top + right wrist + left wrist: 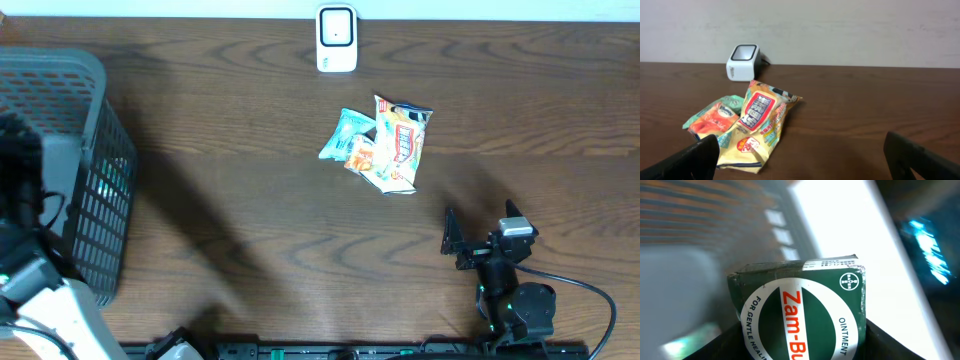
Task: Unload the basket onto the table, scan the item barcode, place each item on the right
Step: 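Lift the Zam-Buk box out and carry it left of the pile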
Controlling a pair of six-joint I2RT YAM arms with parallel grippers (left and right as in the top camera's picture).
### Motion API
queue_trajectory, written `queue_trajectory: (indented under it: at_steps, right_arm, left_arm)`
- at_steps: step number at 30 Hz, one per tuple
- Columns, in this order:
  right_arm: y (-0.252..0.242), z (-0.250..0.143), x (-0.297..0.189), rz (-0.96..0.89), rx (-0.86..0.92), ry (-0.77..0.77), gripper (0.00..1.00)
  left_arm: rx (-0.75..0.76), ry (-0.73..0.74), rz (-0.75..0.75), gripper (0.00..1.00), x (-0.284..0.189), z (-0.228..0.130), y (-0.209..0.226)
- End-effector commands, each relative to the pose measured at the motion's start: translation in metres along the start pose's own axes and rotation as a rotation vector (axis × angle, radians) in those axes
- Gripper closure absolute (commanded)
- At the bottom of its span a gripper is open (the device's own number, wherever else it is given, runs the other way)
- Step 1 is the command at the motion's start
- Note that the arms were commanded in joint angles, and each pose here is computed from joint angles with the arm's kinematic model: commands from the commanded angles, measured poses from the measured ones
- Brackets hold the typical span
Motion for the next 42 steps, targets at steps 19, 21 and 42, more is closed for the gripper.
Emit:
queue_trajectory:
  at_steps: [19,21,42]
  right_arm:
    - [0.001,-0.001,0.000,0.006,0.012,0.002,0.01]
    - [0.001,-0.001,0.000,0.005,0.012,0.004,0.01]
    - [0.001,-0.001,0.000,0.006,0.012,0.004,0.01]
  left_arm:
    - [0.502,0.382,-0.548,0.48,-0.023,-0.207,-0.186]
    - [0.582,0.435,-0.531,0.49,-0.014,-0.242,-0.185]
    - [0.936,0.790,-0.239,0.33,0.059,-0.465,-0.078]
Point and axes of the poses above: each gripper's point midway between its finger pads, its own x axis out along the fingers, its own y axis along the line the jaws close on, z = x × y, the point moved 1 cm from there along -x, back along the fingers, and after that the axes turned 12 degrees about x, right-handed, at the moved point
